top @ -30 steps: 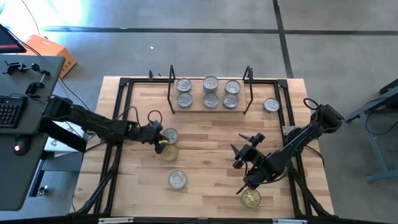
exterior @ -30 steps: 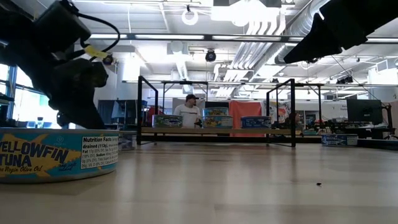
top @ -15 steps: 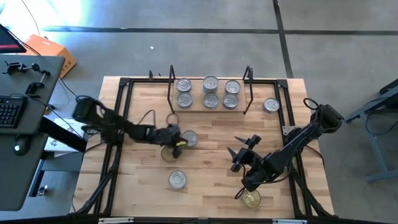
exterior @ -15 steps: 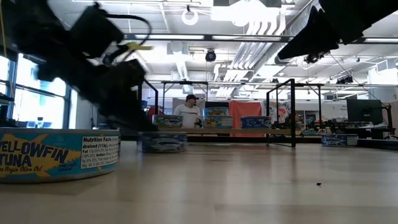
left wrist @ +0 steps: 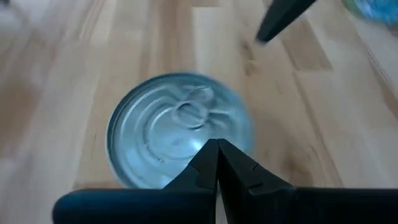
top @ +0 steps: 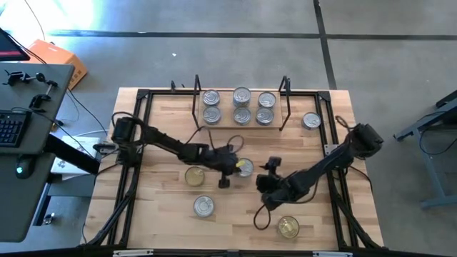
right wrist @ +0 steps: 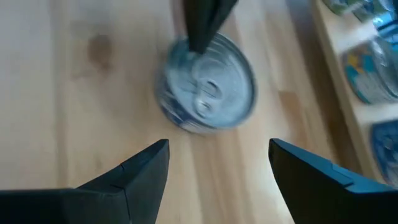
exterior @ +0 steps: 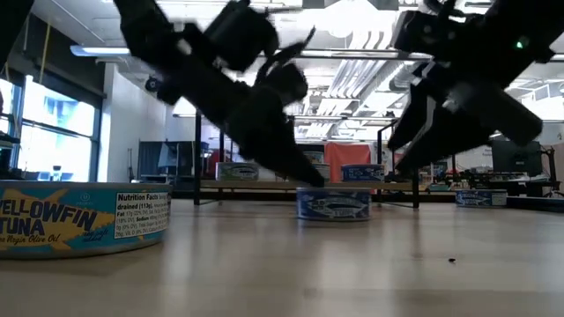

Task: Stack canned seafood by type on shelf
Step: Stack the blue tuna can on top of the other blue tuna can on the shelf

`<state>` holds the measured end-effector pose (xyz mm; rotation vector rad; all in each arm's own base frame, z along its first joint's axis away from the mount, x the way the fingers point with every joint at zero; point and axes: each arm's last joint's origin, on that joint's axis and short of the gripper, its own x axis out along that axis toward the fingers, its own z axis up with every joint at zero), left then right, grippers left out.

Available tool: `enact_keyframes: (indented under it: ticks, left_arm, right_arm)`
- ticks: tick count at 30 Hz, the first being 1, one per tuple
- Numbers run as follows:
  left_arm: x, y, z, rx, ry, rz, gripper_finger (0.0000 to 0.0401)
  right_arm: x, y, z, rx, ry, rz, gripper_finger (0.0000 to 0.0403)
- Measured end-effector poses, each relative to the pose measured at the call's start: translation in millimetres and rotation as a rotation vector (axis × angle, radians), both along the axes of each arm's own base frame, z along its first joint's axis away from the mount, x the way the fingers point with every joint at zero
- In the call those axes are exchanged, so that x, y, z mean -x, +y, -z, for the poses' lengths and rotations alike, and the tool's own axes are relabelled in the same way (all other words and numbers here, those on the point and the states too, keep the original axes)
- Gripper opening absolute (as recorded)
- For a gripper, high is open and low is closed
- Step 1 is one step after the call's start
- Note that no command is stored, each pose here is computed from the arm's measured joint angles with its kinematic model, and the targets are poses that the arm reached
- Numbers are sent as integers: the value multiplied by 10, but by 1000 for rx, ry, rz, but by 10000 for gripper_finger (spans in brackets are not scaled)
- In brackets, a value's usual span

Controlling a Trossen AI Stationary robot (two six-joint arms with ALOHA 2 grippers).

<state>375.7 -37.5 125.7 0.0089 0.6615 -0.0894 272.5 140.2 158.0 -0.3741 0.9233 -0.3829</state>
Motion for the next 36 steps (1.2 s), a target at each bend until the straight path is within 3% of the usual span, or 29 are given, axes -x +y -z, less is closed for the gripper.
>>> enact_keyframes:
  ticks: [3, 7, 14, 18, 23, 30, 36]
  left_arm:
    - [-27, -115, -167, -155, 25, 76, 0]
    - [-30, -205, -178, -283, 40, 118, 10]
    - [-41, -138, -172, -367, 40, 256, 98]
    - [-67, -12, -95, -397, 55, 302, 136]
    - [-65, 131, -25, -345, 79, 367, 113]
    - [-72, 176, -33, -350, 66, 385, 15]
    - [-79, 55, -63, -375, 36, 404, 2]
  right_arm:
    - [-46, 50, 75, -20, -23, -2, 268]
    - [-2, 108, 196, -10, -98, 25, 268]
    - [233, 82, 479, -185, -327, 44, 268]
    - [246, 71, 505, -242, -429, 9, 268]
    - [151, 14, 462, -137, -371, -122, 268]
    - [26, -70, 422, 74, -206, -387, 268]
    - [6, -121, 423, 258, -105, -513, 268]
